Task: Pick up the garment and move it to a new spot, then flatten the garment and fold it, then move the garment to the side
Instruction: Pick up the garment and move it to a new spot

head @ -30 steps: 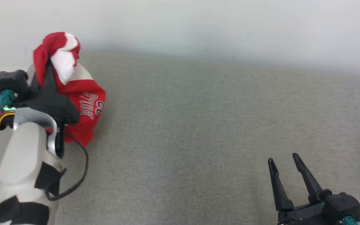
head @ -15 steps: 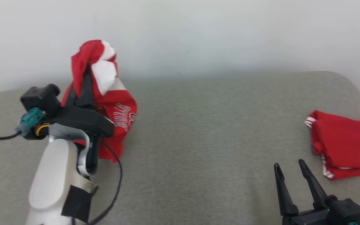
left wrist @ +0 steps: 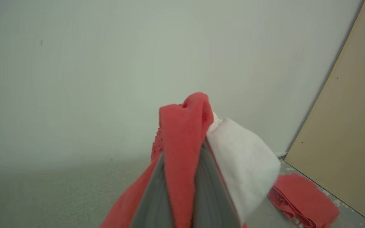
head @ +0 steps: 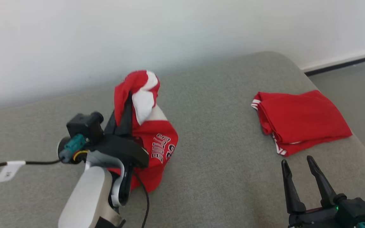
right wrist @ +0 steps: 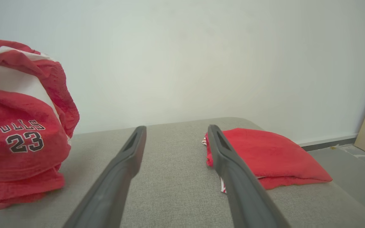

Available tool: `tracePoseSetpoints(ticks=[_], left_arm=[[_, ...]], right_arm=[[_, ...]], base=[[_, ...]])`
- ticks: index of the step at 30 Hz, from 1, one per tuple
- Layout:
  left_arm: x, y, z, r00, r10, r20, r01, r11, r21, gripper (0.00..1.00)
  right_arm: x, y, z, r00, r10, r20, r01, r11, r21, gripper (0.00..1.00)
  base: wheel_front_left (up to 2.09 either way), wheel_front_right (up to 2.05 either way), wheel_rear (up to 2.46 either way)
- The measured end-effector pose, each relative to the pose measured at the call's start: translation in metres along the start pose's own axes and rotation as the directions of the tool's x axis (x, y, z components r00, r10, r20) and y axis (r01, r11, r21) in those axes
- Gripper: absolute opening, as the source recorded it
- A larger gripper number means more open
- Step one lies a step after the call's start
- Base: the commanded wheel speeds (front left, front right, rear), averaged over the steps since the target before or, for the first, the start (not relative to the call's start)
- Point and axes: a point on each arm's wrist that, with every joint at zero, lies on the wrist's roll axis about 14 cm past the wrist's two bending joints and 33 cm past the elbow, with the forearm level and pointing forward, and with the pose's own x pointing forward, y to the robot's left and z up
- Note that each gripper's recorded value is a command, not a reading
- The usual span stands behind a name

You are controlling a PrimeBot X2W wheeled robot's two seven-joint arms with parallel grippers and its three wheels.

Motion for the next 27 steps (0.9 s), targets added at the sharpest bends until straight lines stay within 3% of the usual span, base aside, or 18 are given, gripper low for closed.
tracePoseSetpoints(ticks=[11, 23, 25, 26, 27], left_arm=[[-0.025, 0.016, -0.11, 0.973, 0.046, -0.224, -0.066, 0.994, -0.083, 0.0], [-0.075, 0.024, -0.138, 0.942, 0.125, -0.312, -0.173, 0.976, -0.129, 0.0], [-0.078, 0.024, -0.136, 0.942, 0.13, -0.309, -0.177, 0.975, -0.131, 0.48], [-0.08, 0.025, -0.134, 0.942, 0.138, -0.305, -0.185, 0.974, -0.131, 0.95], [-0.084, 0.025, -0.132, 0.943, 0.145, -0.301, -0.191, 0.973, -0.128, 1.0]], right_arm=[[0.011, -0.006, -0.021, 0.997, -0.026, -0.073, 0.025, 1.0, -0.018, 1.0], [0.023, 0.014, -0.028, 0.995, 0.048, -0.086, -0.048, 0.999, -0.008, 1.0], [0.022, 0.015, -0.029, 0.995, 0.053, -0.088, -0.053, 0.999, -0.006, 1.0], [0.021, 0.017, -0.029, 0.994, 0.059, -0.087, -0.06, 0.998, -0.003, 1.0], [0.02, 0.019, -0.028, 0.994, 0.066, -0.084, -0.066, 0.998, -0.001, 1.0]], base=[[0.0, 0.0, 0.0], [0.0, 0.0, 0.0], [0.0, 0.0, 0.0], [0.0, 0.0, 0.0], [0.0, 0.0, 0.0]])
